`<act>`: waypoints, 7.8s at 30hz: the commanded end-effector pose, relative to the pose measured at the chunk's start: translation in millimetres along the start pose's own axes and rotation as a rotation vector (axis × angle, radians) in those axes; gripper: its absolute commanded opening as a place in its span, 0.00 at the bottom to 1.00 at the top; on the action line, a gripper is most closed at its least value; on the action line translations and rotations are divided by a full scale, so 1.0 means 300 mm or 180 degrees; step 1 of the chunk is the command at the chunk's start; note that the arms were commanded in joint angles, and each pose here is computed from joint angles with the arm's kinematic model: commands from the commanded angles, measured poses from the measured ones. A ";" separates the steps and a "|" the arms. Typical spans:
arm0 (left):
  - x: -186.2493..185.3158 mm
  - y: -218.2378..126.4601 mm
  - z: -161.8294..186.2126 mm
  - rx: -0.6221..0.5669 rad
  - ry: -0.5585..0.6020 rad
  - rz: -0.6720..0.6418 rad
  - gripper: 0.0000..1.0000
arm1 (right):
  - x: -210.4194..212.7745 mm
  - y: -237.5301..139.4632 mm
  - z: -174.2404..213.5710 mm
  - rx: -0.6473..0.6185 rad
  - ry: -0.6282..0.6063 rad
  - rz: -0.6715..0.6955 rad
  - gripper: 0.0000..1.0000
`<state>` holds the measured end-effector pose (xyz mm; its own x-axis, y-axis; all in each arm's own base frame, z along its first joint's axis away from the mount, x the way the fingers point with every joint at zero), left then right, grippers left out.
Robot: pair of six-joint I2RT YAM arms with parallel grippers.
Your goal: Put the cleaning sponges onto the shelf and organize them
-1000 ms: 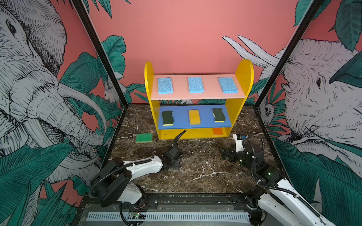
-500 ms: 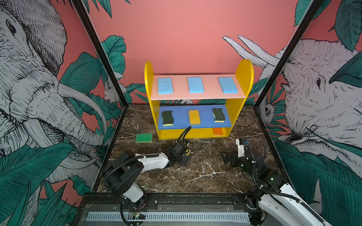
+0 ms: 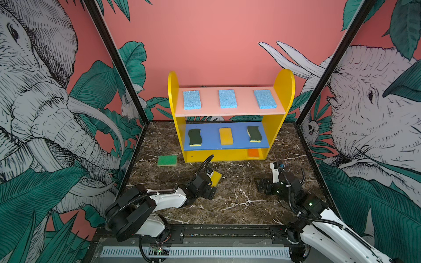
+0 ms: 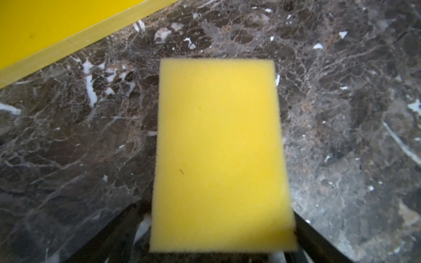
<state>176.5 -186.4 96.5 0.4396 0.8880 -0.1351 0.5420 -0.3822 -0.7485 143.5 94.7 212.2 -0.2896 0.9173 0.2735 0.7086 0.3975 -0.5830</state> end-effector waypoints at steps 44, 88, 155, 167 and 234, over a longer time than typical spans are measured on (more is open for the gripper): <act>0.112 -0.012 -0.178 -0.1212 -0.0946 -0.1291 0.72 | 0.047 0.094 0.003 -0.0063 -0.0362 0.0191 0.89; 0.251 0.142 -0.255 -0.1677 -0.1468 -0.1745 0.74 | 0.044 0.170 0.076 0.0059 -0.0338 0.0007 0.88; 0.214 0.137 -0.339 -0.1657 -0.1458 -0.2114 0.81 | 0.034 0.146 0.117 -0.0008 -0.0235 -0.0197 0.87; 0.187 0.006 -0.257 -0.1621 -0.1531 -0.1914 0.74 | 0.023 0.125 0.128 -0.0064 -0.0232 -0.0189 0.87; 0.285 0.188 -0.264 -0.1672 -0.1343 -0.2116 0.00 | 0.037 0.198 0.120 0.0069 -0.0579 -0.0064 0.86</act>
<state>297.9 -156.5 82.1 -0.2766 0.9596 -0.0513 0.8639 0.2249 -0.4507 157.4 125.4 151.8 -0.4026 0.9068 0.1250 0.6871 0.3895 -0.6133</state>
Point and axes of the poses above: each gripper's point midway between its finger pads, its own y axis out along the fingers, its own x axis along the line the jaws close on, z = x × y, the point moved 10 cm from there along -y, back along the fingers, and after that the axes turned 8 degrees about -y, right-handed, at the moved point
